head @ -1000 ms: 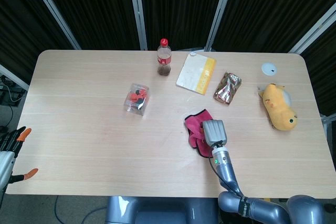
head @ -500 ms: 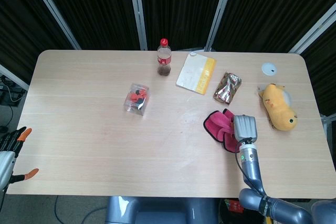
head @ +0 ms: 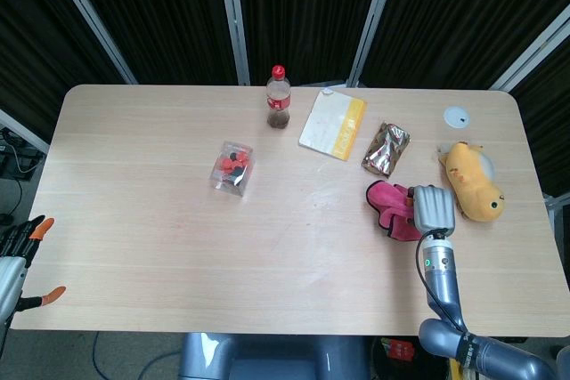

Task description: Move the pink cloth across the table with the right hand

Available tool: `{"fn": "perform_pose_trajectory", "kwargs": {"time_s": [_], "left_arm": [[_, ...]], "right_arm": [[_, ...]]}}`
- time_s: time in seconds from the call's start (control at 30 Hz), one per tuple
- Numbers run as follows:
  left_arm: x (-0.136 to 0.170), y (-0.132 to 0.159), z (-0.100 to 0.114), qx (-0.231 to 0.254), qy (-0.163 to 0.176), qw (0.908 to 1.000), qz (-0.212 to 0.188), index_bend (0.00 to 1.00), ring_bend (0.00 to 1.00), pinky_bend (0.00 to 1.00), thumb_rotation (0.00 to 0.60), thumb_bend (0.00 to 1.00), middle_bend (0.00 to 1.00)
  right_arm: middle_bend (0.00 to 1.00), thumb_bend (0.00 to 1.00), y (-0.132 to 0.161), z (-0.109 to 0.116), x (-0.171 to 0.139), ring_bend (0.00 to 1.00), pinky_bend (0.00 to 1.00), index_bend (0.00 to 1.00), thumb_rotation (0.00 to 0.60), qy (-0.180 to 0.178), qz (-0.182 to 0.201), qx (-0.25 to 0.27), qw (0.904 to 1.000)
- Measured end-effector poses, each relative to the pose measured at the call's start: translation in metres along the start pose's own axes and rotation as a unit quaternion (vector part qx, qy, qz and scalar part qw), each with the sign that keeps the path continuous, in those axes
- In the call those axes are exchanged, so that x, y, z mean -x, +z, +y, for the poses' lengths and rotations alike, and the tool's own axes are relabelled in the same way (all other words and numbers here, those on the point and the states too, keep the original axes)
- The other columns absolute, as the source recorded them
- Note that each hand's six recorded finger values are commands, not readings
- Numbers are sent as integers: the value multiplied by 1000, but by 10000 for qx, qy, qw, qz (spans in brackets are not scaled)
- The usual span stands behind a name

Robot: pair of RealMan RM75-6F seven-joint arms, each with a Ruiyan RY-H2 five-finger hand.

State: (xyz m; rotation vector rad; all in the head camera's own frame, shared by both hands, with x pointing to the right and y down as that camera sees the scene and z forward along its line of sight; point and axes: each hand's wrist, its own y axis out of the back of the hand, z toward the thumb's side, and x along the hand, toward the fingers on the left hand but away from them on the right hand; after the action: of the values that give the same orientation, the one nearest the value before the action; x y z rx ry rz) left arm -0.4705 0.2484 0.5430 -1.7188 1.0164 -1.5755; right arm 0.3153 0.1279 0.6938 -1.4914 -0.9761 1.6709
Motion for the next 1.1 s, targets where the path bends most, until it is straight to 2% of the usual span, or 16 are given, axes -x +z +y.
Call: {"fn": "perform_pose_trajectory", "kwargs": {"time_s": [0.3, 0.47, 0.57, 0.63, 0.7, 0.8, 0.9, 1.0, 1.1], "left_arm": [[1, 0, -1, -9, -16, 10000, -8, 0, 0, 0, 600, 0, 0], [1, 1, -1, -16, -16, 10000, -4, 0, 0, 0, 600, 0, 0], [1, 1, -1, -19, -7, 10000, -3, 0, 0, 0, 600, 0, 0], [1, 1, -1, -22, -3, 10000, -7, 0, 0, 0, 600, 0, 0], [1, 1, -1, -33, -7, 10000, -10, 0, 0, 0, 600, 0, 0], [1, 1, -1, -43, 7, 10000, -15, 0, 0, 0, 600, 0, 0], [1, 1, -1, -53, 23, 10000, -18, 0, 0, 0, 600, 0, 0], [1, 1, 0, -56, 30, 10000, -21, 0, 0, 0, 600, 0, 0], [2, 1, 0, -54, 31, 10000, -27, 0, 0, 0, 600, 0, 0]], "right_arm": [[627, 374, 1, 32, -1, 523, 691, 747, 600, -271, 106, 82, 9995], [622, 373, -9, 34, -3, 510, 691, 744, 600, -241, -4, 83, 9997], [587, 350, -13, 30, -4, 466, 684, 719, 600, -179, -55, 117, 9998], [509, 295, -15, 27, -5, 381, 652, 643, 600, -120, -68, 136, 9998], [350, 222, -16, 23, -6, 215, 507, 481, 600, -26, -82, 196, 9998], [147, 138, -18, 21, -7, 27, 314, 285, 600, 114, -100, 282, 9995], [23, 83, -21, 23, -8, 0, 202, 155, 600, 119, -88, 227, 9996], [0, 48, -24, 28, -9, 0, 139, 85, 600, 38, -83, 171, 9998], [0, 32, -30, 36, -12, 0, 123, 70, 600, -51, -93, 152, 9998]]}}
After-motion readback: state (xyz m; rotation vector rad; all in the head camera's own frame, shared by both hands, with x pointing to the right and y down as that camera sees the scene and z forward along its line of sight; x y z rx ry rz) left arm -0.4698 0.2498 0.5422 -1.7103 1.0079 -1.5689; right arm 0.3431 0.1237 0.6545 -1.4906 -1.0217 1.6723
